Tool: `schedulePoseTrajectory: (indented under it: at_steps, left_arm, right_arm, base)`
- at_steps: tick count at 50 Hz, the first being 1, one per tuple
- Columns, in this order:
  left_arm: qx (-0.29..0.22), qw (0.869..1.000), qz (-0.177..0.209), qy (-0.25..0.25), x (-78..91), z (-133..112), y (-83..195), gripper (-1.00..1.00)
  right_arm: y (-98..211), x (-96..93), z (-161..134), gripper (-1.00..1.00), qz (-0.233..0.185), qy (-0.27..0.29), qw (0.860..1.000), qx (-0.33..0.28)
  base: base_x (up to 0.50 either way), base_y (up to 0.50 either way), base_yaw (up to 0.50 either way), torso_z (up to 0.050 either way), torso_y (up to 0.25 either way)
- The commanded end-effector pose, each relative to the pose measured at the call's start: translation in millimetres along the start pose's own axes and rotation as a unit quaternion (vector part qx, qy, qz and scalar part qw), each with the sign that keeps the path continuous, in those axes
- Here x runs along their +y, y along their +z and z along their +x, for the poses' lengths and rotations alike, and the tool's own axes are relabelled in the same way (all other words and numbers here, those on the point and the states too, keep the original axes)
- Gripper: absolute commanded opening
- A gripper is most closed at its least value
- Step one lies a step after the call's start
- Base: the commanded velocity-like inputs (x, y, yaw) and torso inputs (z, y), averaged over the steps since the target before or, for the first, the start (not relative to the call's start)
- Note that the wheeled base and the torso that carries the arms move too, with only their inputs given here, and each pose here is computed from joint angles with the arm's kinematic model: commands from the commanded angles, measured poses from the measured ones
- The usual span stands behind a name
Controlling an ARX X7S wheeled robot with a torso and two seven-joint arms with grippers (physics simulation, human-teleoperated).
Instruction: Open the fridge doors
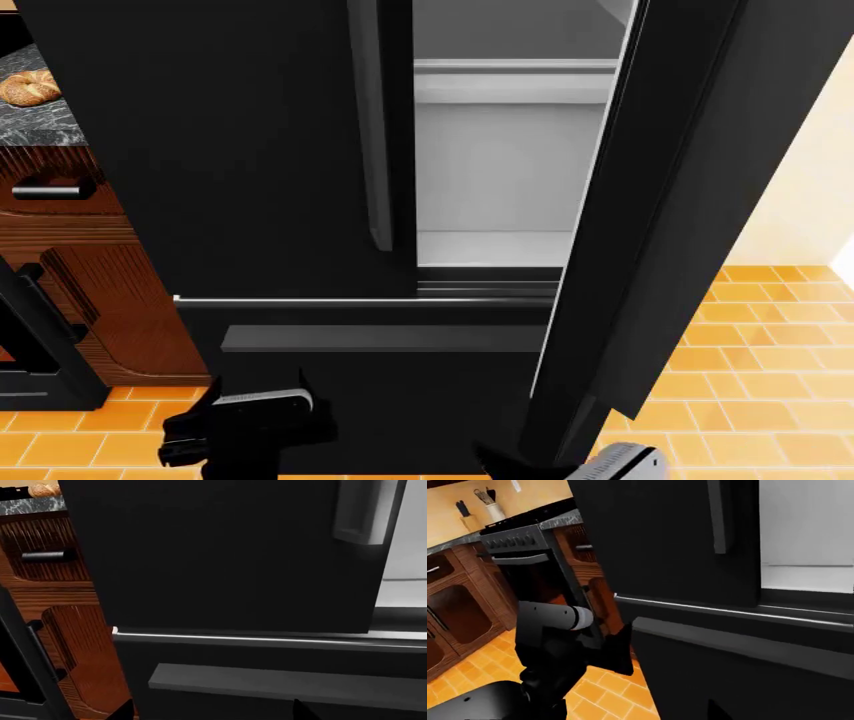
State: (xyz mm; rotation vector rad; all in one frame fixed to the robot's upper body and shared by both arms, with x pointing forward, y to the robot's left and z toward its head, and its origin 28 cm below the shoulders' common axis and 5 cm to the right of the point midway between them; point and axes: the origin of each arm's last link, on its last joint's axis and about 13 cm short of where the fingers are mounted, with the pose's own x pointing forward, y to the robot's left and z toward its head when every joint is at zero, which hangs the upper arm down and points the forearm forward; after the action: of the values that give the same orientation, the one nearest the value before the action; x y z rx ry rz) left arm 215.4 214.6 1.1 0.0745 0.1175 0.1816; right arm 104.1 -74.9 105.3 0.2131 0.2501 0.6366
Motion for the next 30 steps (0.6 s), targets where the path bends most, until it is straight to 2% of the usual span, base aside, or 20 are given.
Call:
schedulePoseTrajectory:
  at_steps: [1, 16, 30]
  left_arm:
    - [-0.001, 1.0, -0.001, -0.001, 0.3, -0.7, 0.1, 1.0]
    - [-0.002, 1.0, -0.001, -0.002, -0.3, -0.3, 0.3, 1.0]
    - [-0.002, 1.0, -0.002, -0.002, -0.2, -1.0, 0.2, 1.0]
  right_arm:
    - [19.3, 8.6, 17.5, 1.0, -0.01, 0.026, 0.999, -0.022]
    - [43.1, 12.6, 38.2, 1.0, -0.017, 0.042, 0.998, -0.046]
    - [63.6, 21.1, 61.1, 1.0, -0.044, 0.06, 0.996, -0.055]
  base:
    - [0.0, 0.0, 0.0, 0.0, 0.0]
    - [0.0, 0.0, 0.0, 0.0, 0.0]
    - [0.0, 0.0, 0.0, 0.0, 0.0]
